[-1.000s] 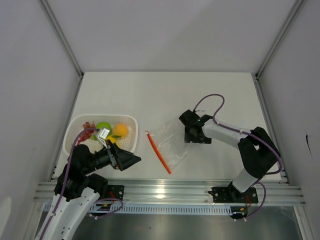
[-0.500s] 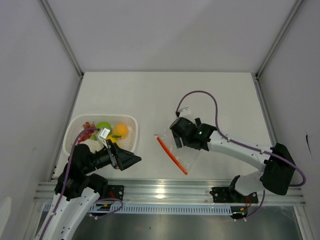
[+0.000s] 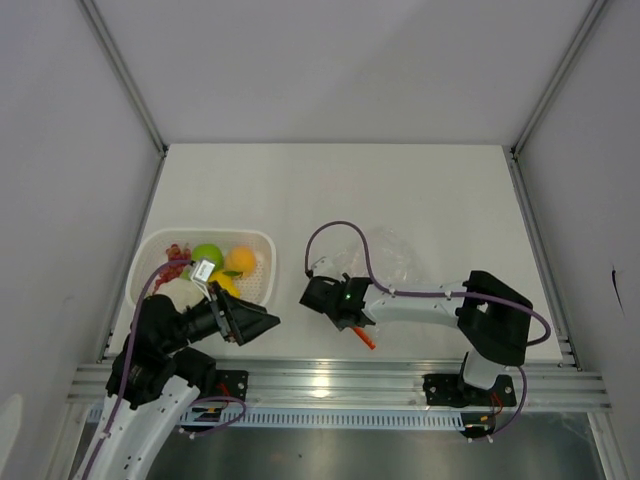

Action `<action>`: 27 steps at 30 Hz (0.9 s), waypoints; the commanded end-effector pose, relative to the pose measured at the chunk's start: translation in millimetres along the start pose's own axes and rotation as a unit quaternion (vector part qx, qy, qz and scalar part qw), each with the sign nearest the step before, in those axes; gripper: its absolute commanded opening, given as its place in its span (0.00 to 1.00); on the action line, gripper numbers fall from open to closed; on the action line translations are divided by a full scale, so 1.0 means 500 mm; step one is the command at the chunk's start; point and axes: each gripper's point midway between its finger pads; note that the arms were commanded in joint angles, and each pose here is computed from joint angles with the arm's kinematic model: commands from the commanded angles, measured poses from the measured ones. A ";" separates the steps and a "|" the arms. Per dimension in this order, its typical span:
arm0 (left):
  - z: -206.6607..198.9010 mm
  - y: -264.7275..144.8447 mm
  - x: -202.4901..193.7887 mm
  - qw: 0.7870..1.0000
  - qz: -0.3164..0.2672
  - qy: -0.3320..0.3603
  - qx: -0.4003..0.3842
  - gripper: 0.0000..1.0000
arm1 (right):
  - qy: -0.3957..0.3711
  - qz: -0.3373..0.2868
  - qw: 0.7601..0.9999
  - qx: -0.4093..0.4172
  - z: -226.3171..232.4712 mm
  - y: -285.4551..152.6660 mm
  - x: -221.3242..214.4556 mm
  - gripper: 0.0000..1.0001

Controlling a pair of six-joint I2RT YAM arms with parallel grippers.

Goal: Place the food in the zip-top bag and seal the zipper
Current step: Pick up the zipper food storage bag at the center of the board.

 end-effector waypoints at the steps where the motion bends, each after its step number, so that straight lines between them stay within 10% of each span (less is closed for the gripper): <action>1: -0.024 -0.014 0.009 1.000 -0.018 0.008 -0.013 0.99 | 0.005 -0.018 1.000 -0.011 0.018 0.006 0.026 0.52; 10: -0.020 -0.013 0.008 1.000 -0.015 0.006 -0.008 1.00 | -0.017 0.017 0.997 -0.068 0.013 0.045 -0.005 0.49; 20: -0.004 -0.007 0.001 1.000 -0.008 0.000 0.001 0.99 | -0.003 0.005 0.996 -0.089 0.001 0.042 0.007 0.00; 27: 0.023 0.005 -0.011 1.000 0.006 -0.012 0.012 1.00 | 0.037 -0.032 0.995 -0.088 -0.031 -0.005 0.048 0.00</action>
Point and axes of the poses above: each gripper's point midway between its finger pads, its own y axis out along the fingers, its own z axis along the line the jaws close on, x = y × z, and after that the axes turned 10 degrees about -y, right-handed
